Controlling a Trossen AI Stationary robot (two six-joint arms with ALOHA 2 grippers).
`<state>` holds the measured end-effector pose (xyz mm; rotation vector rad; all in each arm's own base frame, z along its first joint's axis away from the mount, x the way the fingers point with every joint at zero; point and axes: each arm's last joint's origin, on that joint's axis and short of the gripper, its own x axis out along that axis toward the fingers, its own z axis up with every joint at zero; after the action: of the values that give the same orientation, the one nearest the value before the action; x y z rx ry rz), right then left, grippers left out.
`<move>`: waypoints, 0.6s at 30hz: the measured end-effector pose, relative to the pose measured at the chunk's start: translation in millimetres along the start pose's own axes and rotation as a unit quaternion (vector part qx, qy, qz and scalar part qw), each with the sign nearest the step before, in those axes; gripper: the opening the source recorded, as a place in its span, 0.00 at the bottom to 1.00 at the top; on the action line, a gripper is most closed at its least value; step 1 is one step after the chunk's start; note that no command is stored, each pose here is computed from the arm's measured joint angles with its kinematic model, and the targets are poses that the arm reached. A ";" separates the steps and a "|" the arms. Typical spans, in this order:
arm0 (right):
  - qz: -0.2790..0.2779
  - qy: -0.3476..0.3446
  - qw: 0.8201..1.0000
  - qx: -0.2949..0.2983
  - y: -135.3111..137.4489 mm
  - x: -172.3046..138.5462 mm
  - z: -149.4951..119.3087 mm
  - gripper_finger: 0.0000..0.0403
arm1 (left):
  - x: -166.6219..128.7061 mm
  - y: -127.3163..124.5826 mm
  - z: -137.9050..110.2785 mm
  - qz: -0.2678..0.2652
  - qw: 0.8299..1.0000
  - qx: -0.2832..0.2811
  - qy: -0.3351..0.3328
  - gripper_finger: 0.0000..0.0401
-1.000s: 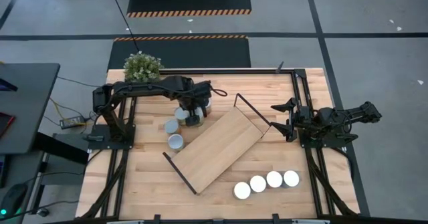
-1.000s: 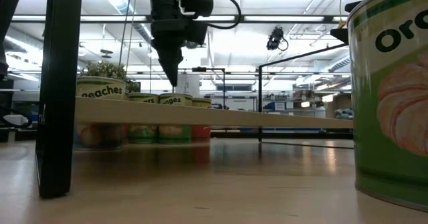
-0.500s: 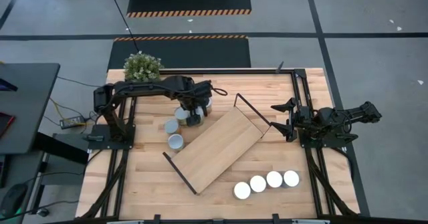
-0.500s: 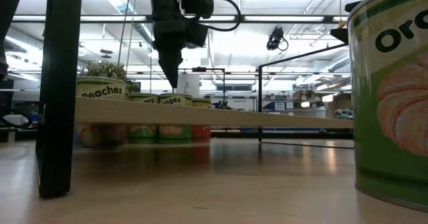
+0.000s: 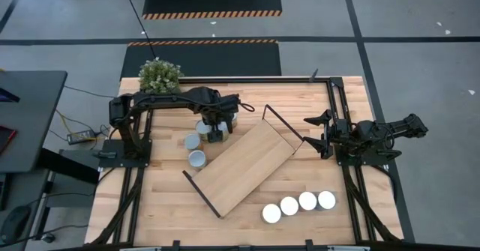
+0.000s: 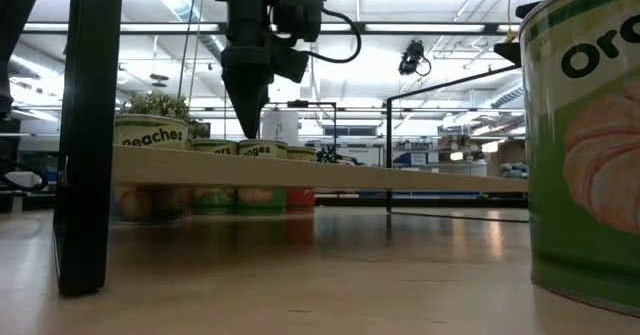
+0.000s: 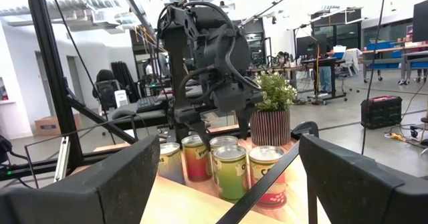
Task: Pick and place cans onto a shelf
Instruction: Put the canned orange on the shelf
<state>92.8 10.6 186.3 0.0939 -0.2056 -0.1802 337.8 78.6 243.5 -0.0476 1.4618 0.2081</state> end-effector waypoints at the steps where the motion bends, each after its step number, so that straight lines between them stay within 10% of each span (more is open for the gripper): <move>1: 0.000 0.000 1.000 0.000 0.0 0.0 0.0 0.91 | 0.7 -0.6 0.3 0.005 1.000 0.002 0.001 1.00; 18: 0.000 0.000 1.000 0.000 0.0 0.0 -0.1 0.91 | 5.8 -2.9 3.8 -0.001 1.000 -0.006 0.000 1.00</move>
<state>92.9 10.6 186.2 0.0937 -0.2050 -0.1804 342.6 77.0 237.9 -0.0583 1.4602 0.2163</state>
